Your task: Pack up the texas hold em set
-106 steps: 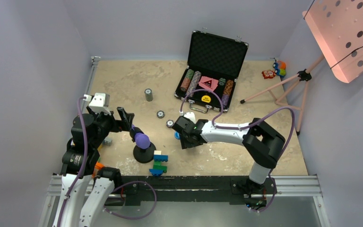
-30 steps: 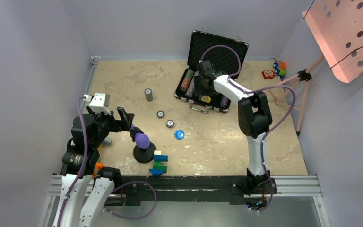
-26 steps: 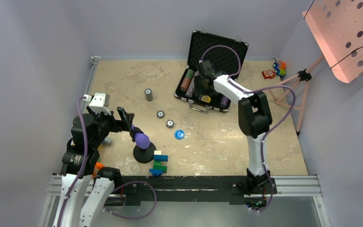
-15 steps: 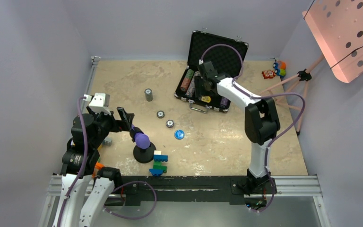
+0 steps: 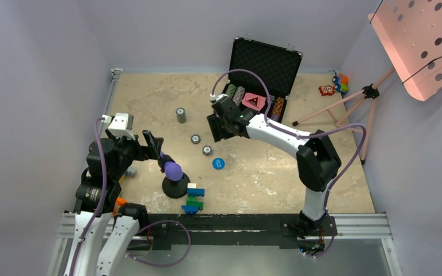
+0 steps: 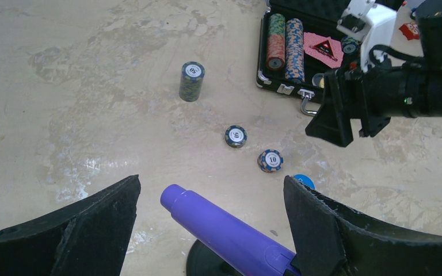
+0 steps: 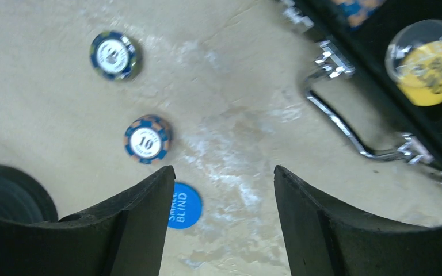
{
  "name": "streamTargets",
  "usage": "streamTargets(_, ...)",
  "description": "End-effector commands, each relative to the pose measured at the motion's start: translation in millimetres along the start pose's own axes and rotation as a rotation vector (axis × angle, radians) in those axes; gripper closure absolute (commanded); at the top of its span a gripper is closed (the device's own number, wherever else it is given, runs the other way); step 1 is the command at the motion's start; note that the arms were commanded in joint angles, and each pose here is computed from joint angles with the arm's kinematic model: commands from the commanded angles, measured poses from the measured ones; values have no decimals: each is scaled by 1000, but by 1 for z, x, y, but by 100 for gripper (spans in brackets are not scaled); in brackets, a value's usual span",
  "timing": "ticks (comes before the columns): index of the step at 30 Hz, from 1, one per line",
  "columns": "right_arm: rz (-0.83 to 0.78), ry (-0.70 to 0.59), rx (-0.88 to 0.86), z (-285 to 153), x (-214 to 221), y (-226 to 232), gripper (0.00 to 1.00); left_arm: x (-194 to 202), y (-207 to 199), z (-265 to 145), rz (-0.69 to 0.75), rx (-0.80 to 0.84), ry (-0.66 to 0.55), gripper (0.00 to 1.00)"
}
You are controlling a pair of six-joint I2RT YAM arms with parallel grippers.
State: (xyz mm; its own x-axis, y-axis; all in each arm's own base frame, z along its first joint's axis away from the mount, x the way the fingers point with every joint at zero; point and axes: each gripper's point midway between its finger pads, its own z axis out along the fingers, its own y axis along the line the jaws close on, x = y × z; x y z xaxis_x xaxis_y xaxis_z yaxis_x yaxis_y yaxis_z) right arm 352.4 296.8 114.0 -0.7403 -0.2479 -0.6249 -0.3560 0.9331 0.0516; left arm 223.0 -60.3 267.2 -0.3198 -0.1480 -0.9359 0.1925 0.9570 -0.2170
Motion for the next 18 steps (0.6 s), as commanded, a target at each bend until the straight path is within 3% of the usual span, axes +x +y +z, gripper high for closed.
streamTargets(1,-19,19,-39,1,14,31,33,-5,0,1,24,4,-18,2)
streamTargets(18,-35,159,-23,26,90,54,30,-5,-1,1,23,6,-21,2)
